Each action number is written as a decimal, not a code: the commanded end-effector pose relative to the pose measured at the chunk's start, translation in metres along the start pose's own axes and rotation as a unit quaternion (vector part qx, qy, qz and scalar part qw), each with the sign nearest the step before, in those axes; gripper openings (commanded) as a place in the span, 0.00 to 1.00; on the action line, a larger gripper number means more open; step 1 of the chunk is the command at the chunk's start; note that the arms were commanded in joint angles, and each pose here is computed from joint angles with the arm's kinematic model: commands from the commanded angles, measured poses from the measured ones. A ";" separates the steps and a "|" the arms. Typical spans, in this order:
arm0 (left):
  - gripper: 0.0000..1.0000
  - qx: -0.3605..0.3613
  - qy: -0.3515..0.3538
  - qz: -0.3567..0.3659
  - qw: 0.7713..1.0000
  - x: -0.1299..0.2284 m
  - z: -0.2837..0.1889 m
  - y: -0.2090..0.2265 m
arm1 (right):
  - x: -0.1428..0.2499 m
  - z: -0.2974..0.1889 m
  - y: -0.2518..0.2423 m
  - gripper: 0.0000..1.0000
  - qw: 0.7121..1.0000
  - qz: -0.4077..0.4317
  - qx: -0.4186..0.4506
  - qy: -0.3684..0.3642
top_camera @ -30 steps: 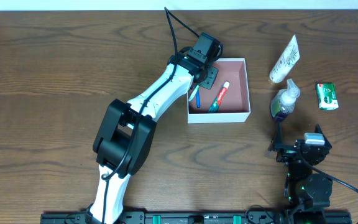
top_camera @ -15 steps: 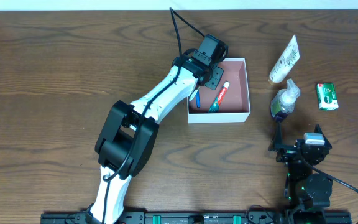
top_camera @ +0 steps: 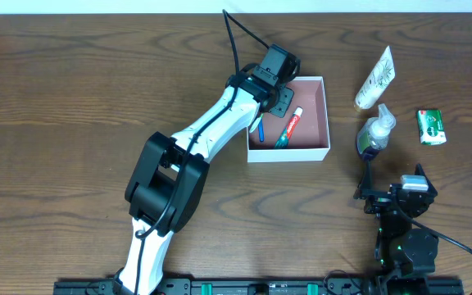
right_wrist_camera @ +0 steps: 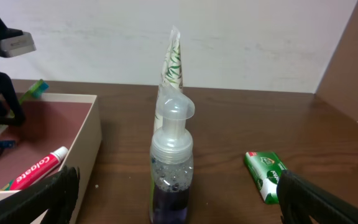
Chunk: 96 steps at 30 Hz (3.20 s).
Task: Pack container
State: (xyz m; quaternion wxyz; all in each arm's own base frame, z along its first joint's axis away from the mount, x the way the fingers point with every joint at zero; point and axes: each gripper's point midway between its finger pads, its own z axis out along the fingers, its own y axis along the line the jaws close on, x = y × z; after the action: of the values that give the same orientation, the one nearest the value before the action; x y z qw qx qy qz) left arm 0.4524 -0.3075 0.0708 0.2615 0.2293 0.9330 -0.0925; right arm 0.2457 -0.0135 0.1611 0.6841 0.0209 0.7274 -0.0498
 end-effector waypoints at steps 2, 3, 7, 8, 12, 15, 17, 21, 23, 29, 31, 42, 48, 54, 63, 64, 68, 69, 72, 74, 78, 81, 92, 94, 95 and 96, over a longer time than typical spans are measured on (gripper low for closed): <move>0.41 -0.009 0.010 -0.001 1.000 0.005 0.010 0.007 | 0.001 0.000 0.004 0.99 1.000 -0.006 -0.008 0.000; 0.41 -0.009 0.010 -0.001 1.000 0.006 0.011 0.007 | 0.001 0.000 0.004 0.99 1.000 -0.006 -0.008 0.000; 0.41 -0.010 0.015 -0.002 1.000 0.009 0.015 0.007 | 0.001 0.000 0.004 0.99 1.000 -0.006 -0.008 0.000; 0.41 -0.010 0.016 -0.001 1.000 0.010 0.016 0.007 | 0.001 0.000 0.004 0.99 1.000 -0.006 -0.008 0.000; 0.41 -0.011 0.025 -0.001 1.000 0.014 0.018 0.007 | 0.001 0.000 0.004 0.99 1.000 -0.006 -0.008 0.000; 0.41 -0.011 0.025 -0.001 1.000 0.015 0.018 0.008 | 0.001 0.000 0.004 0.99 1.000 -0.006 -0.008 0.000; 0.41 -0.011 0.026 -0.001 1.000 0.015 0.018 0.008 | 0.001 0.000 0.004 0.99 1.000 -0.006 -0.008 0.000; 0.30 -0.011 0.026 -0.002 1.000 0.015 0.018 0.008 | 0.001 0.000 0.004 0.99 1.000 -0.006 -0.008 0.000; 0.24 -0.011 0.025 -0.002 1.000 0.015 0.018 0.008 | 0.001 0.000 0.004 0.99 1.000 -0.006 -0.008 0.000; 0.10 -0.011 0.025 -0.002 1.000 0.014 0.018 0.007 | 0.001 0.000 0.004 0.99 1.000 -0.006 -0.008 0.000; 0.08 -0.010 0.023 -0.001 1.000 0.013 0.016 0.007 | 0.001 0.000 0.004 0.99 1.000 -0.006 -0.008 0.000; 0.06 -0.011 0.027 -0.001 1.000 0.009 -0.009 0.007 | 0.001 0.000 0.004 0.99 1.000 -0.006 -0.008 0.000; 0.06 -0.012 0.033 -0.001 0.999 0.010 -0.024 0.007 | 0.001 0.000 0.004 0.99 1.000 -0.006 -0.008 0.000; 0.06 -0.012 0.037 -0.002 0.999 0.011 -0.031 0.007 | 0.001 0.000 0.004 0.99 1.000 -0.006 -0.008 0.000; 0.06 -0.019 0.088 -0.021 0.996 0.036 -0.034 0.010 | 0.001 0.000 0.004 0.99 1.000 -0.006 -0.008 0.000; 0.06 -0.017 0.091 -0.022 0.995 0.037 -0.035 0.009 | 0.001 0.000 0.004 0.99 1.000 -0.006 -0.008 0.000; 0.11 -0.001 0.101 -0.026 0.995 0.042 -0.036 0.004 | 0.001 0.000 0.004 0.99 1.000 -0.006 -0.008 0.000; 0.15 0.002 0.102 -0.026 0.995 0.042 -0.036 0.003 | 0.001 0.000 0.004 0.99 1.000 -0.006 -0.008 0.000; 0.17 0.001 0.101 -0.026 0.995 0.042 -0.036 0.003 | 0.001 0.000 0.004 0.99 1.000 -0.006 -0.008 0.000; 0.17 0.001 0.101 -0.026 0.995 0.042 -0.036 0.003 | 0.001 0.000 0.004 0.99 1.000 -0.006 -0.008 0.000; 0.25 0.001 0.101 -0.026 0.995 0.042 -0.036 0.003 | 0.001 0.000 0.004 0.99 1.000 -0.006 -0.008 0.000; 0.29 0.001 0.100 -0.026 0.995 0.041 -0.035 0.003 | 0.001 0.000 0.004 0.99 1.000 -0.006 -0.008 0.000; 0.36 0.019 0.055 -0.016 0.998 0.008 -0.047 -0.004 | 0.001 0.000 0.004 0.99 1.000 -0.006 -0.008 0.000; 0.36 0.059 0.034 0.004 0.998 -0.007 -0.054 -0.018 | 0.001 0.000 0.004 0.99 1.000 -0.006 -0.008 0.000; 0.36 0.079 0.024 0.010 0.997 -0.014 -0.057 -0.026 | 0.001 0.000 0.004 0.99 1.000 -0.006 -0.008 0.000; 0.36 0.093 0.016 0.013 0.995 -0.019 -0.059 -0.031 | 0.001 0.000 0.004 0.99 1.000 -0.006 -0.008 0.000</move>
State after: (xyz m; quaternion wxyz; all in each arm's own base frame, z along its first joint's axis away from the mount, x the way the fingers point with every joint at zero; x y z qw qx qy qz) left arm 0.4230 -0.3032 0.0933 0.1945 0.2342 0.9457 -0.1140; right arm 0.2457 -0.0135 0.1611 0.6841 0.0209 0.7274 -0.0498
